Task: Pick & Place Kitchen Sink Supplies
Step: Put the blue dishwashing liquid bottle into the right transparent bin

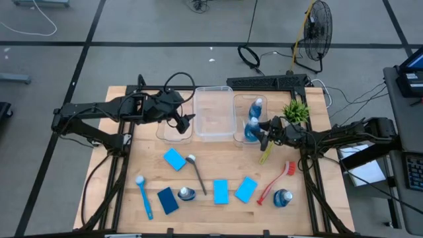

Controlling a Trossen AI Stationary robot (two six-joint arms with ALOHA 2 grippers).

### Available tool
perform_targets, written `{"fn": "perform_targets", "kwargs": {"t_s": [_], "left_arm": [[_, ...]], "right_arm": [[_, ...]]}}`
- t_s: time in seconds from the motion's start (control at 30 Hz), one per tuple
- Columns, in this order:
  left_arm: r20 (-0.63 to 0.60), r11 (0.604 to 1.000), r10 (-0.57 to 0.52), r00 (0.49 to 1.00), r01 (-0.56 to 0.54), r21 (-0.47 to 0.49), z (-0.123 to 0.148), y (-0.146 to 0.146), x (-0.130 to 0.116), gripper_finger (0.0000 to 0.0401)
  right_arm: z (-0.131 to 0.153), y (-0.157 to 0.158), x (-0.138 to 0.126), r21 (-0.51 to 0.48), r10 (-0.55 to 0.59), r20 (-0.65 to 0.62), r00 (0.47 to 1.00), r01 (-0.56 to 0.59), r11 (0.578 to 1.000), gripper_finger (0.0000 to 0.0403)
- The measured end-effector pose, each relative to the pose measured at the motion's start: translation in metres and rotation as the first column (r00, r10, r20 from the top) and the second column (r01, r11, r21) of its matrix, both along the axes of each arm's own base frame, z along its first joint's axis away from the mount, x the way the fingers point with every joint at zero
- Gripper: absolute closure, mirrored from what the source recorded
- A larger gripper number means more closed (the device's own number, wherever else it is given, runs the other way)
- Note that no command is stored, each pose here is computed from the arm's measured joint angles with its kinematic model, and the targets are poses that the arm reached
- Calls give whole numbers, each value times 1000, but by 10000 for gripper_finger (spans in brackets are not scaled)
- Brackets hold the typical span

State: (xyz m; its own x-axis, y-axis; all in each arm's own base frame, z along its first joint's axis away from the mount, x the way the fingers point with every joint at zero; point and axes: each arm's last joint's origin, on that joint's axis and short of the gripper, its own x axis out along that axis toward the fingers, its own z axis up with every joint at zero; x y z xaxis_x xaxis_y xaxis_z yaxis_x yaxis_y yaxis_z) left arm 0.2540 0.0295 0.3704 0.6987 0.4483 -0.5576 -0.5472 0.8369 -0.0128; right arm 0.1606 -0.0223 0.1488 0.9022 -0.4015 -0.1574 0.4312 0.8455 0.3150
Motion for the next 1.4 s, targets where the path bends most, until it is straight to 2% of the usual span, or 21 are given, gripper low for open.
{"fn": "perform_targets", "kwargs": {"t_s": [0.27, 0.47, 0.77, 1.1, 1.4], "left_arm": [[1, 1000, -16, 1000, 16, -12, 0, -1, 0, 18], [1, 1000, -16, 1000, 16, -12, 0, -1, 0, 26], [1, 1000, -16, 1000, 16, -11, 0, -1, 0, 32], [2, 1000, -16, 1000, 16, -11, 0, -1, 0, 18], [4, 1000, -16, 1000, 16, -11, 0, 0, 0, 30]], "right_arm": [[1, 0, 0, 1, 1, 5, 1000, -1, 1000, 216], [1, 0, 0, 1, 2, 4, 1000, -2, 1000, 232], [4, 0, -1, -5, 3, 35, 999, -3, 1000, 224], [8, 2, -2, -4, 54, 61, 997, -54, 999, 261], [8, 3, -1, 0, 81, 67, 994, -82, 997, 268]]}}
